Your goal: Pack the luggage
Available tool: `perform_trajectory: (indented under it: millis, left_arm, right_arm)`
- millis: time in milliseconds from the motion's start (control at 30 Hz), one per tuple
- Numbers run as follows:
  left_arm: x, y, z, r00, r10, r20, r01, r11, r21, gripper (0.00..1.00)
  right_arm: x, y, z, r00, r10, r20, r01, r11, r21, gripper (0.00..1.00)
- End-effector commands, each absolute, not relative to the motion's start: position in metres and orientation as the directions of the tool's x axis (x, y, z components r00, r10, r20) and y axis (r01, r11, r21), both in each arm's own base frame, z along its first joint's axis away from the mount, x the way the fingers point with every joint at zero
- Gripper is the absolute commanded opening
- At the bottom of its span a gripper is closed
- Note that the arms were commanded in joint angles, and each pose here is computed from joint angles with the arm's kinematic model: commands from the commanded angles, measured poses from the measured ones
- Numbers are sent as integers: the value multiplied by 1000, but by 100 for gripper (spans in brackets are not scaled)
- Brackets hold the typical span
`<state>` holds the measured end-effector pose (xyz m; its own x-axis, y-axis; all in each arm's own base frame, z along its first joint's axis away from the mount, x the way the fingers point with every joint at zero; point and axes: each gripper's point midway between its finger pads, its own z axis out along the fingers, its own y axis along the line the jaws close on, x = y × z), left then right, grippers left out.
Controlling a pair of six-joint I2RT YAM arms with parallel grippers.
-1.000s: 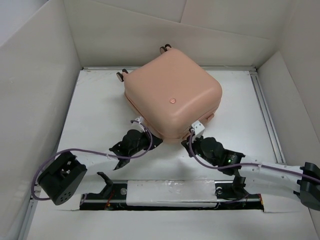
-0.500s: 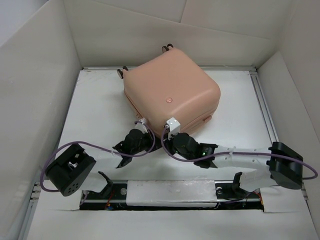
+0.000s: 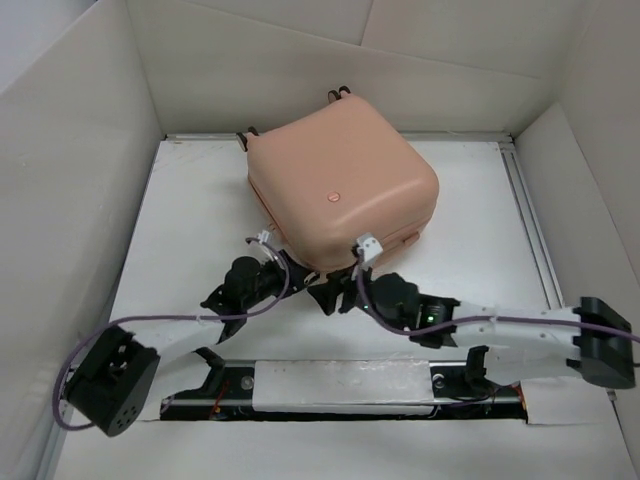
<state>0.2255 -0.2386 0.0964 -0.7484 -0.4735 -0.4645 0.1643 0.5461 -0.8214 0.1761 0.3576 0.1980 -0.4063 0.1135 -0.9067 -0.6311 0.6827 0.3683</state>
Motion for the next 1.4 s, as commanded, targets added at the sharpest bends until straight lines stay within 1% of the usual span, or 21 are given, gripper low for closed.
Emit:
perform_trajectory:
  millis: [0, 67, 100, 133, 233, 300, 367, 400, 433, 500, 567, 600, 667, 767, 800, 867, 967, 1067, 1133, 1267, 1367]
  left_arm:
    - [261, -194, 139, -540, -607, -582, 183, 591, -786, 53]
    - [259, -171, 132, -513, -627, -587, 118, 625, -771, 65]
    - [262, -155, 150, -445, -666, -599, 125, 616, -778, 75]
    - [262, -147, 153, -427, -677, -599, 113, 617, -778, 80]
    - [279, -121, 195, -321, -721, -614, 105, 617, -780, 92]
    - [291, -118, 218, -327, -738, -591, 128, 585, -801, 94]
    - [332, -91, 231, -312, -783, -539, 66, 548, -834, 97]
    - [340, -94, 245, -367, -782, -504, 137, 490, -861, 97]
    - [364, -72, 230, -382, -850, -364, 48, 375, -926, 97]
    - [387, -63, 260, -368, -874, -318, 137, 287, -948, 99]
    - [416, -53, 249, -350, -897, -270, 85, 257, -963, 99]
    - [432, -48, 267, -326, -895, -304, 111, 283, -953, 99]
    - [456, -42, 250, -333, -895, -297, 55, 295, -954, 99]
    - [481, -50, 276, -367, -860, -354, 159, 317, -935, 99]
    - [494, -51, 260, -404, -851, -337, 136, 308, -942, 99]
    - [507, -53, 280, -411, -844, -344, 202, 283, -938, 99]
    - [535, -48, 281, -389, -853, -348, 175, 302, -937, 99]
    - [565, -50, 262, -409, -838, -361, 92, 356, -930, 99]
    - [578, -56, 230, -442, -833, -333, -2, 372, -928, 99]
    - [605, -60, 229, -429, -824, -370, -28, 422, -906, 99]
    - [617, -74, 211, -462, -817, -346, -67, 421, -904, 99]
  right_arm:
    - [166, 316, 223, -396, 215, -893, -595, 680, 428, 68]
    - [165, 295, 217, -388, 217, -896, -575, 702, 420, 69]
    - [167, 280, 200, -395, 186, -900, -550, 737, 394, 69]
    - [168, 270, 205, -390, 218, -895, -539, 733, 414, 68]
    - [173, 251, 194, -398, 231, -888, -512, 747, 424, 60]
    - [176, 247, 187, -408, 233, -883, -500, 752, 430, 56]
    - [172, 248, 184, -416, 227, -881, -513, 741, 433, 55]
    - [171, 250, 184, -421, 223, -879, -521, 734, 435, 55]
    - [167, 253, 184, -433, 212, -876, -541, 717, 440, 55]
    - [163, 257, 174, -454, 180, -873, -554, 711, 434, 55]
    - [160, 257, 168, -464, 164, -871, -561, 706, 432, 58]
    - [157, 259, 165, -473, 150, -868, -570, 699, 432, 60]
    - [154, 261, 162, -482, 151, -863, -572, 692, 440, 62]
    - [149, 265, 158, -487, 146, -861, -592, 670, 448, 65]
    - [146, 264, 148, -495, 132, -859, -594, 670, 445, 65]
    - [141, 269, 151, -495, 139, -858, -618, 637, 460, 66]
    - [137, 271, 149, -503, 142, -852, -619, 628, 471, 66]
    - [136, 271, 149, -502, 142, -853, -620, 629, 469, 66]
    - [137, 271, 149, -496, 136, -858, -625, 630, 461, 68]
    - [138, 269, 154, -481, 149, -864, -628, 629, 458, 70]
    - [141, 267, 154, -470, 150, -870, -623, 642, 447, 72]
